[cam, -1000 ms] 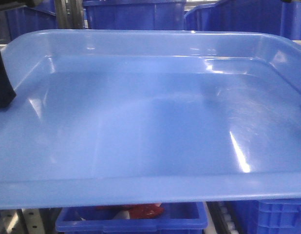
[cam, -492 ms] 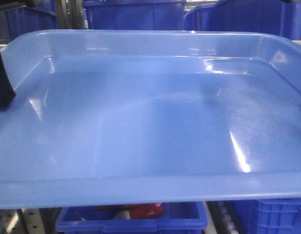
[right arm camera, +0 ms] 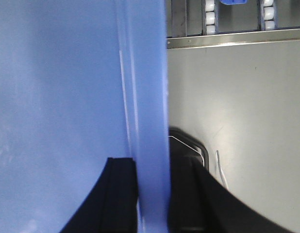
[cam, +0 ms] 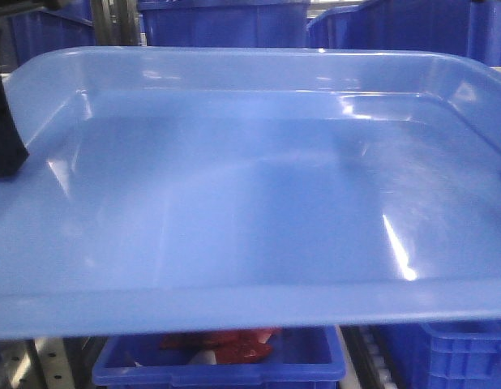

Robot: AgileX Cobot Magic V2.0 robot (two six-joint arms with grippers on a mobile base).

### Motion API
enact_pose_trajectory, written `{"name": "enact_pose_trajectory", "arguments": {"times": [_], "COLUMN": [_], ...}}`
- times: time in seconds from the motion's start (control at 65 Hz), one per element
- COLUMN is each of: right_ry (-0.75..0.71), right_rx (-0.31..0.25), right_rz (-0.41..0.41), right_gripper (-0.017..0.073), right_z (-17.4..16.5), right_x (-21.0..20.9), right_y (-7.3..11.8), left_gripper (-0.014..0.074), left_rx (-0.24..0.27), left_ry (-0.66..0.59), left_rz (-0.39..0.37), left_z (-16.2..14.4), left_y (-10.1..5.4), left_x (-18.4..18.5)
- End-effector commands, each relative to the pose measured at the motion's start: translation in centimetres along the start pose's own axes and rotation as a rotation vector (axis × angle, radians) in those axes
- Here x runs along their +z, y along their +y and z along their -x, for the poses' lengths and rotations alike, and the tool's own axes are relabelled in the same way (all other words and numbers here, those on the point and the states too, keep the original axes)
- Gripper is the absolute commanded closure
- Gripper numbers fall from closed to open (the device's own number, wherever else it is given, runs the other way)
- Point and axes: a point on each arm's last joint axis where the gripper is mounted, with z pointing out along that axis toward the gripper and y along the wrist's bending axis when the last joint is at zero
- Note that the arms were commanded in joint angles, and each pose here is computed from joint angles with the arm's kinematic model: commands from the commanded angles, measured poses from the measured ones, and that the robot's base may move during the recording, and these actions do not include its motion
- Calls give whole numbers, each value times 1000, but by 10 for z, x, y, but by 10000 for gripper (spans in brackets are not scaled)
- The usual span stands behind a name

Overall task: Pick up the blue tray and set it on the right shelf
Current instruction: 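Raise the tray with both grippers above the shelf's steel edge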

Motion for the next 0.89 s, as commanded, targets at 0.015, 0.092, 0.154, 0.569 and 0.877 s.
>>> {"name": "enact_pose_trajectory", "arguments": {"times": [0.015, 0.092, 0.154, 0.569, 0.877], "right_ry": [-106, -142, -187, -359, -442], "right_rx": [-38, -41, -47, -141, -137], "right_rz": [43, 67, 96, 182, 202], "right_gripper": [366, 366, 366, 366, 366], "right_z": [14, 21, 30, 115, 176], "right_x": [-29, -43, -57, -72, -57], "right_y": [6, 11, 17, 80, 110], "left_gripper": [590, 590, 590, 590, 590], "left_rx": [11, 32, 57, 93, 32], "left_ry": [-130, -204, -282, -568, -593], "left_rz": [-55, -55, -42, -5, -116], "left_z": [15, 24, 34, 101, 174], "left_y": [-7, -9, -10, -5, -2], "left_x": [-27, -40, -54, -99, -84]}}
